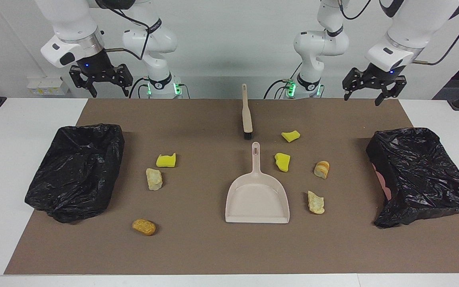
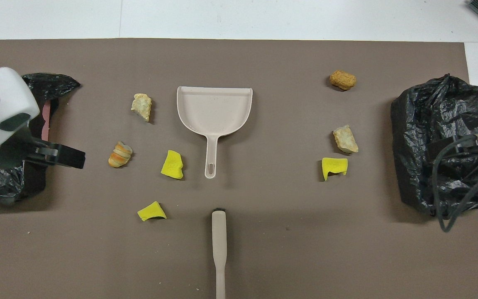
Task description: Sweep and dump trash in bin
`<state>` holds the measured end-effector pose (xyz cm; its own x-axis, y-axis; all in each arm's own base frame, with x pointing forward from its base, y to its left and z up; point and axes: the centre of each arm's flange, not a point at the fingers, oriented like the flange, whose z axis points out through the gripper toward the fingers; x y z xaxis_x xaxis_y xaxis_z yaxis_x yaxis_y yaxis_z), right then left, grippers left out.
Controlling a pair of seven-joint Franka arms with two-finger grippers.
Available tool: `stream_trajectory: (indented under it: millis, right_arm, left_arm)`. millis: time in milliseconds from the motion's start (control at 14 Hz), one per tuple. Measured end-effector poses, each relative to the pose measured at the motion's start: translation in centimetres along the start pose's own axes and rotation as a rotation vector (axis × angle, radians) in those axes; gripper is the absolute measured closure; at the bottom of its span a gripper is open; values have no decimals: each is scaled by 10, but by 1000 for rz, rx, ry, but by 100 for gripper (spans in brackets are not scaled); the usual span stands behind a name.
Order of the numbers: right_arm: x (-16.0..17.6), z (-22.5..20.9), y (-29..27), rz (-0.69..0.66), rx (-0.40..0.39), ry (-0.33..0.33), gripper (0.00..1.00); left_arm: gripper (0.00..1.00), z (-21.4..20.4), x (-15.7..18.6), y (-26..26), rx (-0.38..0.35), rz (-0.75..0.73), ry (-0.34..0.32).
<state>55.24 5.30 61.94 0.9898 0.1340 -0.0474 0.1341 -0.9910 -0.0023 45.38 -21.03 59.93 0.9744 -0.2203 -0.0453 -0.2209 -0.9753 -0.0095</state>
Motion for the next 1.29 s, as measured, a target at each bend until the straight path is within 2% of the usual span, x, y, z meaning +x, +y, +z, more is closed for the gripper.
stream_trajectory:
  millis: [143, 358, 573, 717, 1075, 1290]
  right_arm:
    - [19, 18, -23, -36, 39, 16, 0]
    - [52, 54, -65, -72, 58, 49, 0]
    - [78, 90, -114, -62, 90, 88, 0]
    - [91, 114, -151, -30, 115, 113, 0]
    - [103, 186, -259, 69, 156, 130, 0]
    - [102, 220, -309, 144, 167, 141, 0]
  left_arm:
    - [0, 34, -24, 52, 26, -8, -8]
    - [0, 83, -55, 110, 8, -13, -6]
    - [0, 133, -86, 162, 37, -9, 7]
    - [0, 168, -113, 192, 65, 20, -17]
    - [0, 239, -175, 233, 2, 24, -111]
    - [0, 260, -198, 239, -8, 18, -136]
